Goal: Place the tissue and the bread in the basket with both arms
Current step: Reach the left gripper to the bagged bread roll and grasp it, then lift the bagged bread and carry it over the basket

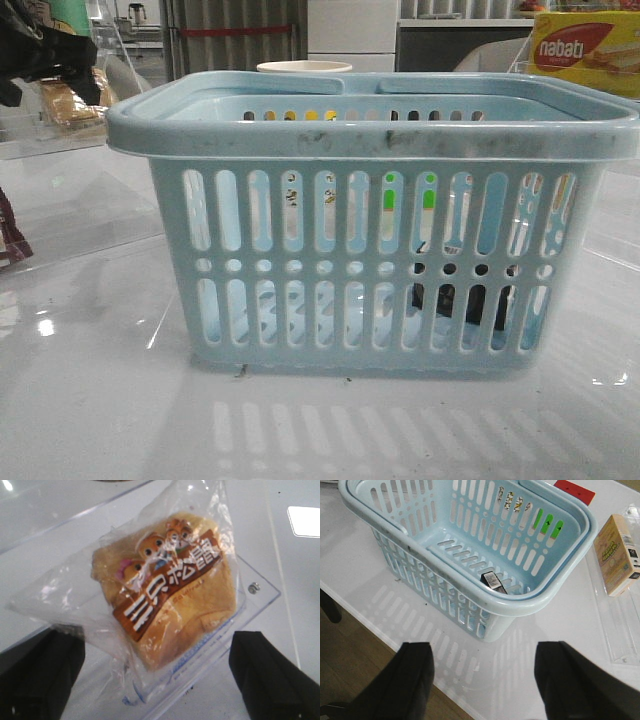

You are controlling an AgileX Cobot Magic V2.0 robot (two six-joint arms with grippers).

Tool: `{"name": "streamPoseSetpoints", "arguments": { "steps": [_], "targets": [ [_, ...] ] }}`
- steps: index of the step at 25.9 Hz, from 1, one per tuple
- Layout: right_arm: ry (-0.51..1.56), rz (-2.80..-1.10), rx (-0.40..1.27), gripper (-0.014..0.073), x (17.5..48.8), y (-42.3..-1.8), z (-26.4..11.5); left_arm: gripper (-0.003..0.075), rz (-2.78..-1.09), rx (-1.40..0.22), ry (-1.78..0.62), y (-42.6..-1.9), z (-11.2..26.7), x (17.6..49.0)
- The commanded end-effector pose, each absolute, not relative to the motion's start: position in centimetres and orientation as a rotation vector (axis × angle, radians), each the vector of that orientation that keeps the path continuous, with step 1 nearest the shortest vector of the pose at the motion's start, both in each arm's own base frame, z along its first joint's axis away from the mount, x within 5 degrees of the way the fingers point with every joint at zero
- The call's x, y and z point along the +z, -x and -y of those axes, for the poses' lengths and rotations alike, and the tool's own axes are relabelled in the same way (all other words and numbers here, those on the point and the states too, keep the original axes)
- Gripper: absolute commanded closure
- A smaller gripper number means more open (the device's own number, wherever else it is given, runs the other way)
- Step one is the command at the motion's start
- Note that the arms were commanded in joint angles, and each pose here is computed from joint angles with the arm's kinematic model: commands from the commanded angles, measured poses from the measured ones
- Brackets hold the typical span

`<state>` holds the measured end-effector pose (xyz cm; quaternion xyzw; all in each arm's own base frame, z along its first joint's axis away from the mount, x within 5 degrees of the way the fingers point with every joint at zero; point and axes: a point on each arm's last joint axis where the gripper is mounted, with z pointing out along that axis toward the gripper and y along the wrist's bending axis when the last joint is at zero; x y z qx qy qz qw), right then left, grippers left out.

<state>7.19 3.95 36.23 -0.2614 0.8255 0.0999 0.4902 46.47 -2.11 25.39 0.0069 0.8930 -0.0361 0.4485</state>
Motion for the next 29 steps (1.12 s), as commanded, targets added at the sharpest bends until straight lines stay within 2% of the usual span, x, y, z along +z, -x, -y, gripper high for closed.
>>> {"name": "streamPoseSetpoints", "arguments": {
  "steps": [1, 16, 23, 29],
  "targets": [
    [0.610, -1.923, 0.246, 0.0054, 37.4, -7.4, -4.0, 0.0146, -2.010, -0.095, 0.015, -47.0, 2.0, 29.2],
    [0.610, -1.923, 0.246, 0.0054, 37.4, -7.4, -4.0, 0.0468, -2.001, -0.095, 0.014, -47.2, 2.0, 29.5],
    [0.610, -1.923, 0.246, 0.0054, 37.4, -7.4, -4.0, 0.0556, -2.027, -0.105, 0.004, -45.7, 2.0, 31.8],
    [0.610, -1.923, 0.246, 0.0054, 37.4, -7.4, -4.0, 0.0603, -2.031, -0.119, -0.015, -43.4, 2.3, 35.0]
  ]
}}
